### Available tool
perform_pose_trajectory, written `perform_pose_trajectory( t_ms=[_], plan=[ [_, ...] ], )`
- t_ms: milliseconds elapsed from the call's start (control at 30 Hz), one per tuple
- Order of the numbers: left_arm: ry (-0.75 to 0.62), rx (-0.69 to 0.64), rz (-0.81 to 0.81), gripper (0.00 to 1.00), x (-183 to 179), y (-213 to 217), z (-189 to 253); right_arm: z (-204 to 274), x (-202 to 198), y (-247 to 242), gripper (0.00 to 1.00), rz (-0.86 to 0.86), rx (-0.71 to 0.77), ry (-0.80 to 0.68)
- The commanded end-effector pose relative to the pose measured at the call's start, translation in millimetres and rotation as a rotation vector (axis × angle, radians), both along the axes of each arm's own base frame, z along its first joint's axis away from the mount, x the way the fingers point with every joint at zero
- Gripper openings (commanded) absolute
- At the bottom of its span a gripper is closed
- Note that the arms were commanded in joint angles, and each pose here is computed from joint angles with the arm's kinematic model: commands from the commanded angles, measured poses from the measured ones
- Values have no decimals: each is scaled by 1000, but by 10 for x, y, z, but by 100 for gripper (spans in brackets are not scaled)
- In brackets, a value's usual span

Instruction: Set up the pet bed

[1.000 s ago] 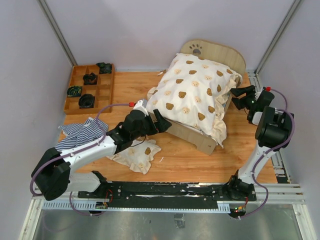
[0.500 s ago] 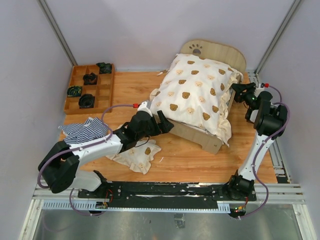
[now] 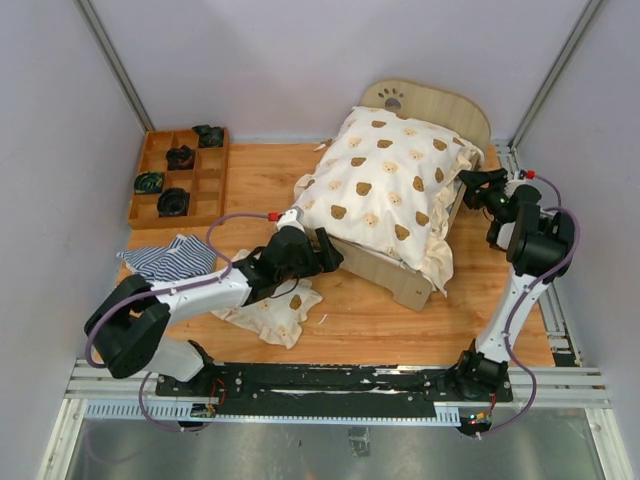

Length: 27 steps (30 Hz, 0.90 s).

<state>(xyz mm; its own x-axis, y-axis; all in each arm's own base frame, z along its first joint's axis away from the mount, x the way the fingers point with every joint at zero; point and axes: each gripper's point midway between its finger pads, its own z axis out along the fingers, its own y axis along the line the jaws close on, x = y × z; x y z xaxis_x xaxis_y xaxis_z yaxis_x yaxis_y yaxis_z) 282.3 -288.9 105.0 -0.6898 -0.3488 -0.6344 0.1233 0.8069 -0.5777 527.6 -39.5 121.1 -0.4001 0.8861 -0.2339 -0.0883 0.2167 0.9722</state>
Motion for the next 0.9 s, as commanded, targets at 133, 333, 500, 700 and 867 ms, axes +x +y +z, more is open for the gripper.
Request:
perform_pose_trajectory(
  t_ms=[133, 333, 500, 700, 867],
  plan=[
    [-82, -188, 170, 94, -34, 281, 589, 1035, -448, 387, 20, 101, -119, -349],
    [9, -498, 388, 93, -112, 498, 944, 770, -550, 502, 28, 100, -100, -277],
    [16, -480, 447, 92, -92, 596, 964, 288, -749, 393, 53, 91, -176, -96],
    [5, -400, 468, 91, -43, 647, 855, -67, -1042, 156, 57, 52, -322, 107],
    [-20, -292, 446, 92, 24, 630, 768, -94, -1284, -54, 58, 15, -528, 316]
  ],
)
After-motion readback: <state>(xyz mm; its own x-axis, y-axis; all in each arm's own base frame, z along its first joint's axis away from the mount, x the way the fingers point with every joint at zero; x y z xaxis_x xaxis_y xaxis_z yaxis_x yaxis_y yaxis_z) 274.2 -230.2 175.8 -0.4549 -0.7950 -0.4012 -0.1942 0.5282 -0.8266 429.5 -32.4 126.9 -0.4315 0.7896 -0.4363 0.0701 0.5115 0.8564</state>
